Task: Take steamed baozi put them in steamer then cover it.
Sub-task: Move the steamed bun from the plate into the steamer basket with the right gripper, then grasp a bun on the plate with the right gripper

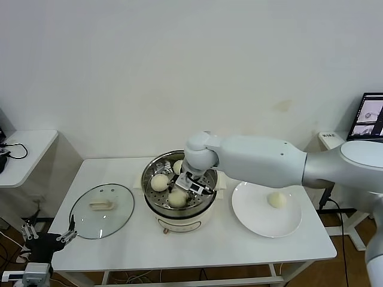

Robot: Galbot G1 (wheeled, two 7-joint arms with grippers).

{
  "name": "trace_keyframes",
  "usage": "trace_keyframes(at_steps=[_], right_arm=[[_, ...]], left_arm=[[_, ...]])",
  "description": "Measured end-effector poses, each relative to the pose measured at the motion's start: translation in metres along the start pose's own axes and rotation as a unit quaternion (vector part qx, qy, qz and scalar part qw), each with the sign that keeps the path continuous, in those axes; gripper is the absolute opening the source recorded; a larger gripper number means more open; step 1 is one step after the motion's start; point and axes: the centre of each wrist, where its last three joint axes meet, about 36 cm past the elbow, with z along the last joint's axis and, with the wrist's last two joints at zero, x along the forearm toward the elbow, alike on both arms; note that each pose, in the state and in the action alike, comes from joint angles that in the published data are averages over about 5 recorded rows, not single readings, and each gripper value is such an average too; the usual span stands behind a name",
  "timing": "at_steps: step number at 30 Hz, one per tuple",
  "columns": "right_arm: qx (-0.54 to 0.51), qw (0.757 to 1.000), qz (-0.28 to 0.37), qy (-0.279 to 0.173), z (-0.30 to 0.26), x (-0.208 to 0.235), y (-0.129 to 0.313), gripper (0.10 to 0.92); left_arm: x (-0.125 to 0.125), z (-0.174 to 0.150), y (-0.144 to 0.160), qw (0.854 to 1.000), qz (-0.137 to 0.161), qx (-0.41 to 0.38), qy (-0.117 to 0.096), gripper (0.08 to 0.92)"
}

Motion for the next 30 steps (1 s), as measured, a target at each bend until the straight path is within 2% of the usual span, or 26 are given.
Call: trace_keyframes(at_steps=[2,10,22,30], right_arm=[[0.002,1.0,-0.003,0.0,0.001,0.001,0.0,0.67],[0.007,1.0,-0.004,-0.001,0.003,0.009,0.0,0.815],[-0.016,1.0,0.018,0.019,0.017,0.049,-0.003,0.823],[-0.099,0.994,0.034,0.041,0.037,0.09,0.011,0.823]], left_arm=[[0.0,0.0,0.0,1.0,0.0,0.0,0.0,0.823],[0.0,0.0,0.001,1.0,0.0,-0.001,-0.001,0.823],[-0.004,-0.002,0.004,1.0,0.001,-0.008,-0.007,0.823],[-0.01,-0.002,0.004,1.0,0.007,-0.01,-0.009,0.823]])
